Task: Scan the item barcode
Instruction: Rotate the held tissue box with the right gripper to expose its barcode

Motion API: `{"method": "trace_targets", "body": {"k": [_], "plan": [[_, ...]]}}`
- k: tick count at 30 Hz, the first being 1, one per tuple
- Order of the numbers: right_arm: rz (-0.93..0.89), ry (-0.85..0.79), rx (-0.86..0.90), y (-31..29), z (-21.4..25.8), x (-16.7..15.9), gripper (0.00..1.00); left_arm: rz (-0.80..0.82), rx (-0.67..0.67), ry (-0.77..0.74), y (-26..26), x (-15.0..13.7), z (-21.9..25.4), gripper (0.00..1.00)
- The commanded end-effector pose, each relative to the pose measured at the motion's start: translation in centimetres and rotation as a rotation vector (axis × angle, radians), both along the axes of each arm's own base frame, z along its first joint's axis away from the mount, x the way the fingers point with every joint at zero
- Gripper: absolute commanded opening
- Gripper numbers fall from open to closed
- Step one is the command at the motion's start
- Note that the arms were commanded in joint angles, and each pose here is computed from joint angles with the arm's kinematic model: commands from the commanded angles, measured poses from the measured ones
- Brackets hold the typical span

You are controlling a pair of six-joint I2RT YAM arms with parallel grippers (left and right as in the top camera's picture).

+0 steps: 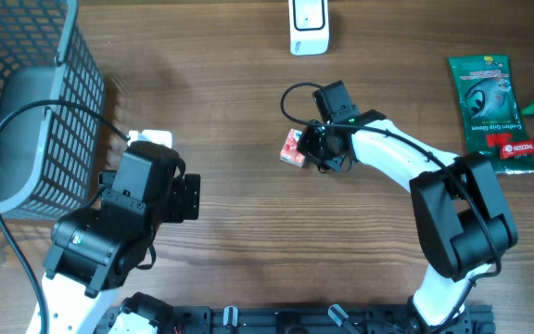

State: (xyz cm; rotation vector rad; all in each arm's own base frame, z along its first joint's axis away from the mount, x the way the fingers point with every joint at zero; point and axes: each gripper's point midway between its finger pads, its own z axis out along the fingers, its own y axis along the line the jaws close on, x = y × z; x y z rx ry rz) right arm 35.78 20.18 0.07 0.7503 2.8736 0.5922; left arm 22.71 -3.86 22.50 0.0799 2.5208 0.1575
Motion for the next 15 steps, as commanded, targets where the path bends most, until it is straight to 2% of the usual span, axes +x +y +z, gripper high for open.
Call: {"method": "trace_targets", "body": {"k": [1, 3, 6, 10, 13, 15], "plan": [[-0.024, 0.062, -0.106, -2.2, -3.2, -1.7, 0.26, -0.006, 0.012, -0.006, 0.1, 0.1, 0.1, 1.00], [-0.021, 0.061, -0.105, -2.2, -3.2, -1.7, 0.05, -0.006, 0.012, -0.006, 0.1, 0.1, 0.1, 1.00], [0.079, 0.026, -0.050, -0.9, -2.7, -1.4, 0.04, -0.006, 0.012, -0.006, 0.1, 0.1, 0.1, 1.00], [0.308, -0.060, 0.305, 3.2, 1.8, -1.1, 0.04, -0.006, 0.012, -0.006, 0.1, 0.1, 0.1, 1.00], [0.589, -0.238, 0.708, 4.9, 8.1, -1.8, 0.04, -0.006, 0.012, -0.006, 0.1, 0.1, 0.1, 1.00], [0.658, -0.296, 0.815, 4.7, 9.9, -2.3, 0.04, -0.006, 0.012, -0.006, 0.1, 0.1, 0.1, 1.00]]}}
